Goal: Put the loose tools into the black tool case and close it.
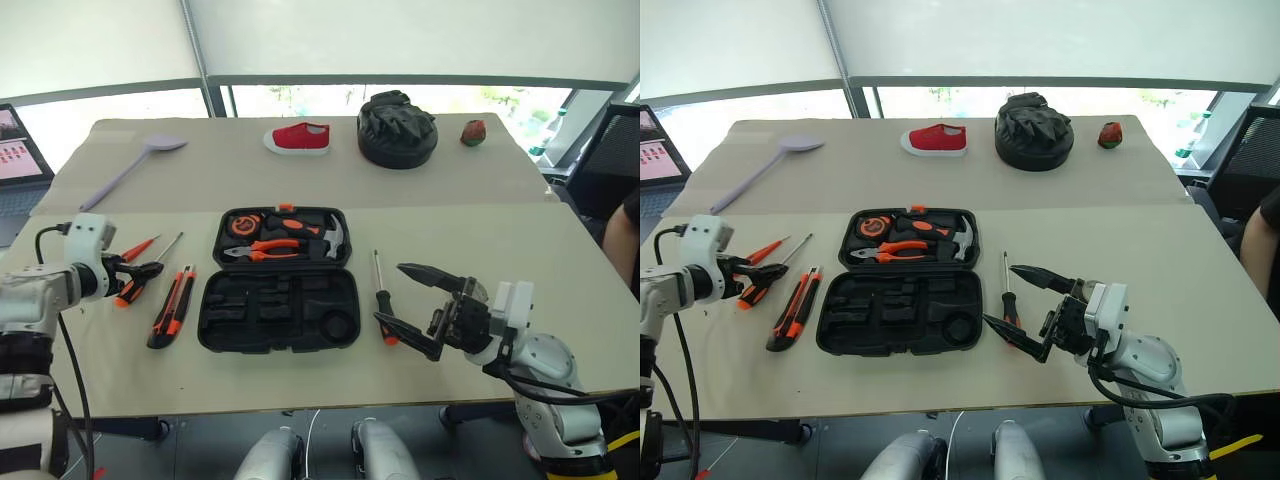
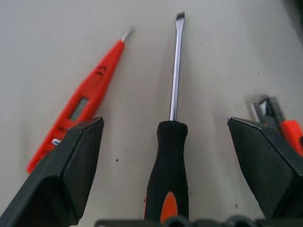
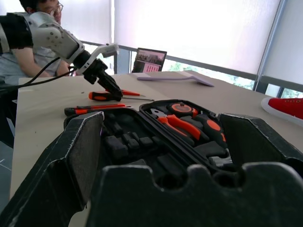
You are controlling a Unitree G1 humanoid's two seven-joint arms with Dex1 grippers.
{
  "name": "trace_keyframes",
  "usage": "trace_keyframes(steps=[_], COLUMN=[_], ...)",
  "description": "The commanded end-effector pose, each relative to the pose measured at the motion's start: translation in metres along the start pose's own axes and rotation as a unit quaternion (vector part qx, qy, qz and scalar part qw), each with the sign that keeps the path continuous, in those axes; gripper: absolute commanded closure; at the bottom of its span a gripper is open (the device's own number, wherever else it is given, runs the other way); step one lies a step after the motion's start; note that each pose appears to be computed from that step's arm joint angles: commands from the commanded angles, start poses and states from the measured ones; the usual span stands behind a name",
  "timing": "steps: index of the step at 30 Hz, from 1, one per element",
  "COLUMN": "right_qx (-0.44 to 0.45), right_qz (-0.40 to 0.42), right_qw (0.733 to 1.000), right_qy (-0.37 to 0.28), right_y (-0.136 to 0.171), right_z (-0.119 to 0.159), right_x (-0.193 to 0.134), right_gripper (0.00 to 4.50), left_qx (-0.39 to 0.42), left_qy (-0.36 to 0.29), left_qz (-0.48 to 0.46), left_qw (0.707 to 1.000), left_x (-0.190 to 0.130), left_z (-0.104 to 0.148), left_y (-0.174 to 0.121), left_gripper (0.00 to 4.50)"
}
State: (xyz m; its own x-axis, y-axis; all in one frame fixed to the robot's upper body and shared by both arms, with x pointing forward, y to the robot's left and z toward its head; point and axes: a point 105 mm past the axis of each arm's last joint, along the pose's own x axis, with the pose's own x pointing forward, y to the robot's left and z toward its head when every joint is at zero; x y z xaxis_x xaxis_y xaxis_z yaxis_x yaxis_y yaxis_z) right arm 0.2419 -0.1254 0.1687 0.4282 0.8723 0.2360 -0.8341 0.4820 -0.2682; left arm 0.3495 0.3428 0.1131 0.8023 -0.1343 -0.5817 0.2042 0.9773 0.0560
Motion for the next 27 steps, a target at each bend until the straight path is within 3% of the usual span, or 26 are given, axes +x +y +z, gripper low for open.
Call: trace_keyframes(steps=[1, 7, 11, 13, 16, 18, 23, 27], right_qx=[-0.023, -0.028, -0.033, -0.041, -0.054, -0.062, -0.072, -0.074], right_qz=[0.009, 0.008, 0.01, 0.007, 0.002, -0.005, 0.01, 0.017], right_qw=[1.0, 0.999, 0.999, 0.999, 0.999, 0.998, 0.996, 0.995], right_qy=[-0.01, -0.013, -0.012, -0.009, -0.001, 0.01, 0.051, 0.058], right_y=[-0.001, -0.004, -0.006, -0.01, -0.017, -0.024, -0.031, -0.037], right_z=[0.01, 0.01, 0.011, 0.015, 0.019, 0.023, 0.023, 0.022], right_x=[0.003, 0.004, 0.003, 0.0, -0.006, -0.014, -0.022, -0.015], right_gripper=[0.0, 0.0, 0.0, 0.0, 0.0, 0.0, 0.0, 0.0], left_qx=[0.029, 0.03, 0.042, 0.075, 0.153, 0.224, 0.355, 0.402], left_qy=[0.05, 0.069, -0.011, -0.097, -0.225, -0.257, -0.193, -0.169], left_qz=[-0.017, -0.006, -0.022, -0.058, -0.135, -0.218, -0.327, -0.35], left_qw=[0.998, 0.997, 0.999, 0.991, 0.953, 0.914, 0.854, 0.829], left_x=[-0.005, -0.013, -0.019, -0.028, -0.051, -0.065, -0.05, -0.024], left_z=[-0.009, -0.02, 0.003, 0.035, 0.079, 0.093, 0.083, 0.08], left_y=[-0.001, 0.01, 0.01, 0.001, -0.027, -0.063, -0.13, -0.17], left_gripper=[1.64, 3.88, 3.95, 3.95, 3.95, 3.95, 3.95, 3.95])
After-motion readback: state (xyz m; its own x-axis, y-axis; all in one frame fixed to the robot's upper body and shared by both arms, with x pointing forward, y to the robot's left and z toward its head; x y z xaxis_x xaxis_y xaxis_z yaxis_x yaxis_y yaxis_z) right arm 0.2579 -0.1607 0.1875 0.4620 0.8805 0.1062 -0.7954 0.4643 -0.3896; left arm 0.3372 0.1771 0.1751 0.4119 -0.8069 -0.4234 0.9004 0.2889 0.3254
